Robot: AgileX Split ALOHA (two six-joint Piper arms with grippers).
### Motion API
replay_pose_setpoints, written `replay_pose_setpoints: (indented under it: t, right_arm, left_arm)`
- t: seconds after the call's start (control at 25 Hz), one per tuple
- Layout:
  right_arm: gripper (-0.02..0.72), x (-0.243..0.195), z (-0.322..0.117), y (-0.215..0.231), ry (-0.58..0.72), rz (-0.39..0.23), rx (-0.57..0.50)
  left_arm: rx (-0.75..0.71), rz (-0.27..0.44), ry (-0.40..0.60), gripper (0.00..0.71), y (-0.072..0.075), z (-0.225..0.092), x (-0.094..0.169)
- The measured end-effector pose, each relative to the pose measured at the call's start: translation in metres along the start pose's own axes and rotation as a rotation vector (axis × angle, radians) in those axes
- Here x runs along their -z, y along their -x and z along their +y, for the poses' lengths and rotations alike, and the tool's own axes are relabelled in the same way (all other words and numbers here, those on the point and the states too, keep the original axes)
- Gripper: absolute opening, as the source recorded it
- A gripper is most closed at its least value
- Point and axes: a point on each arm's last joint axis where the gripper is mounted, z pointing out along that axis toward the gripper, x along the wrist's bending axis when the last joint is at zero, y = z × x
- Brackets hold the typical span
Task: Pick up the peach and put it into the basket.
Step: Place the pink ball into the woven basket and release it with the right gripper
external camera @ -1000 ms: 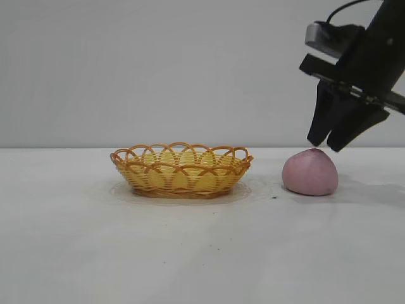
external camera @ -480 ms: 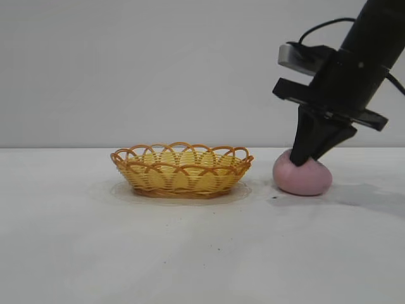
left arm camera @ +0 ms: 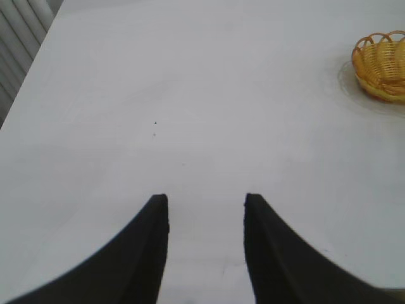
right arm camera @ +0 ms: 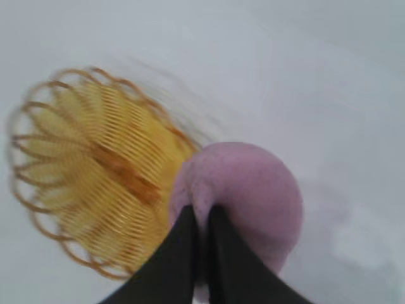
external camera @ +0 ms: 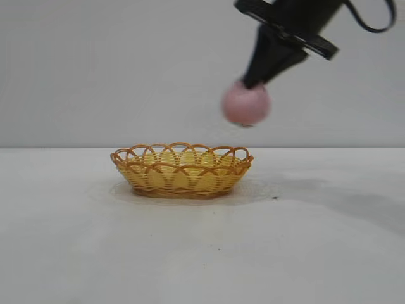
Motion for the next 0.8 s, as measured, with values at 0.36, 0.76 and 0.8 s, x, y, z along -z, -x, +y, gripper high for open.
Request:
replay_pose_setpoints:
  t: [0.36, 0.76, 0.8]
  right_arm:
    - [0.058, -0.033, -0.014, 0.01, -0.038, -0.003, -0.063]
    - [0.298, -0.012, -0.001, 0.003, 0.026, -0.014, -0.028]
    - [0.323, -0.003, 0.003, 0.003, 0.039, -0.019, -0.02]
  left_arm:
    - [0.0, 0.0, 0.0, 0.245, 0.0, 0.0, 0.0]
    - [0.0, 0.0, 0.0, 0.245, 0.0, 0.0, 0.0]
    - [0.0, 0.0, 0.0, 0.245, 0.0, 0.0, 0.0]
